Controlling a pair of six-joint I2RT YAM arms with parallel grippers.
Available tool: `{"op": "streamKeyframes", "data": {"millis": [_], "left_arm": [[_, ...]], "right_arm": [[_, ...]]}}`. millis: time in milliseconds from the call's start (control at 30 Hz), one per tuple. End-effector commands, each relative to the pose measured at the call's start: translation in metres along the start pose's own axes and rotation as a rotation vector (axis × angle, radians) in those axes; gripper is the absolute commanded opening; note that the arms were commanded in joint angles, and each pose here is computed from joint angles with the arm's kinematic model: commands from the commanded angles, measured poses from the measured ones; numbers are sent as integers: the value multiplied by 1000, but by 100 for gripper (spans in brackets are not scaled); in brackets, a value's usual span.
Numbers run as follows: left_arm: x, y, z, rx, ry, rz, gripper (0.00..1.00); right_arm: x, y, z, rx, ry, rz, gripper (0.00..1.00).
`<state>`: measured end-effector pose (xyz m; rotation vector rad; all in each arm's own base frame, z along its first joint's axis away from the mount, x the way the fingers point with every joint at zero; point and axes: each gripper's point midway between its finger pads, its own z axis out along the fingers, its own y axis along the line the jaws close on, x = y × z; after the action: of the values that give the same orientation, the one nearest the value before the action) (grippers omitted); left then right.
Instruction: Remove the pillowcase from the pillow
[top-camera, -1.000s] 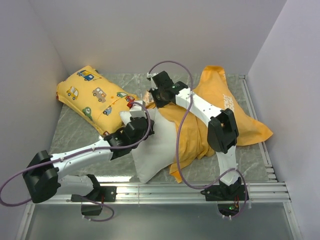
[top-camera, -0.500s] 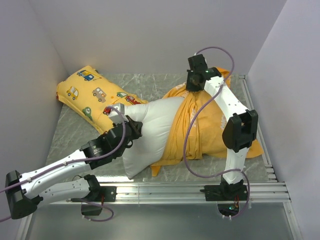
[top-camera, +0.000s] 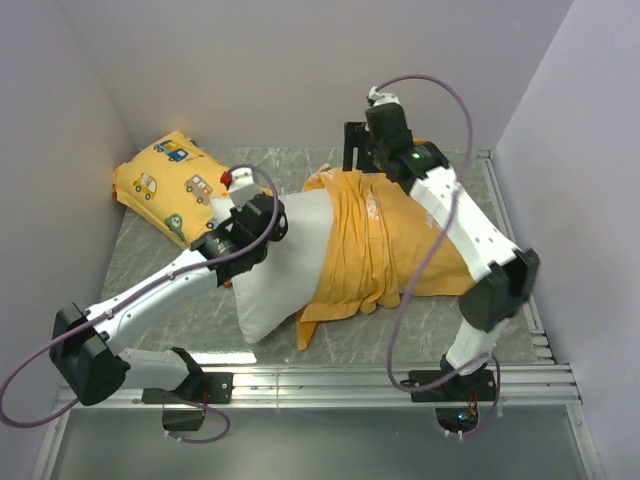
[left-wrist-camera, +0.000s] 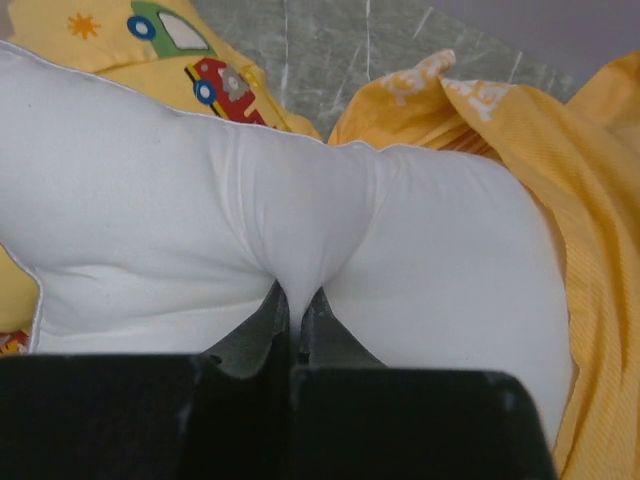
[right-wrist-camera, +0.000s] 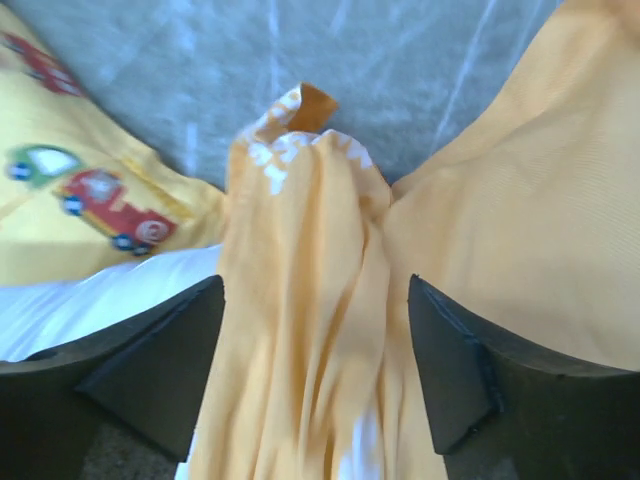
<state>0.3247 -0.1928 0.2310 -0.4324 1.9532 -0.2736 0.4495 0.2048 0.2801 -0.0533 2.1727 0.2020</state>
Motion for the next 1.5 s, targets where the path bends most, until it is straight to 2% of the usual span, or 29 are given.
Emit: {"op": "streamKeyframes", "data": {"millis": [0,33,67,133,167,200,267,300,367,433,633,700,767,800,833,933,1000,1033,1067,1133,1200,1233,1333,1433,1467], "left_arm": [[-65,-26,4,45,-109,-69,0],[-68,-29,8,54,-107,-60,1],[-79,-28,18,41,-120,-71,1],[-81,-31,32,36,-102,-61,1],[-97,-33,34,39,-118,-81,0],[-100,-34,38,36,-114,-80,0],[-104,-41,43,48,-106,-73,0],[-104,-43,44,55,-106,-70,0],[-101,-47,48,70,-93,-65,1],[-96,-50,51,75,-82,-64,1],[-92,-55,56,95,-68,-70,0],[-98,-57,54,96,-78,-64,0],[-106,-58,51,92,-94,-58,0],[-111,-56,51,81,-107,-49,1],[-120,-56,49,80,-124,-53,1],[-146,-44,46,66,-165,-62,1],[-165,-30,45,46,-192,-71,1],[-189,-15,43,29,-228,-97,0],[-202,-5,42,17,-248,-109,1],[-241,27,38,-25,-310,-149,0],[-261,50,38,-47,-335,-181,0],[-274,69,40,-54,-340,-207,0],[-274,80,57,-31,-300,-237,1],[-242,58,83,69,-161,-196,0],[-230,50,88,106,-121,-182,4]], "right_arm": [[-45,-7,-77,-35,-199,18,82],[-39,-6,-85,-50,-196,30,82],[-13,-5,-82,-55,-147,19,82],[1,-4,-105,-90,-176,44,82],[15,1,-110,-109,-169,41,82],[50,-4,-111,-107,-131,47,82],[75,-3,-112,-131,-140,54,83],[107,-7,-112,-128,-111,58,83],[138,-10,-113,-146,-101,72,83],[164,4,-115,-214,-94,112,84],[179,11,-98,-187,-109,129,86],[184,15,-89,-191,-98,126,84],[184,17,-84,-184,-107,131,75],[184,14,-82,-163,-104,132,67],[186,6,-80,-125,-90,125,40],[187,-33,-80,43,-88,109,7],[174,-60,-87,82,-108,163,2],[175,-70,-89,90,-109,176,1],[161,-95,-98,130,-156,226,1],[159,-118,-106,171,-167,255,1],[153,-142,-114,225,-198,310,0],[154,-137,-112,183,-186,318,0],[153,-122,-106,107,-149,349,0],[139,-101,-110,21,-169,347,0],[133,-97,-113,7,-178,341,0]]}}
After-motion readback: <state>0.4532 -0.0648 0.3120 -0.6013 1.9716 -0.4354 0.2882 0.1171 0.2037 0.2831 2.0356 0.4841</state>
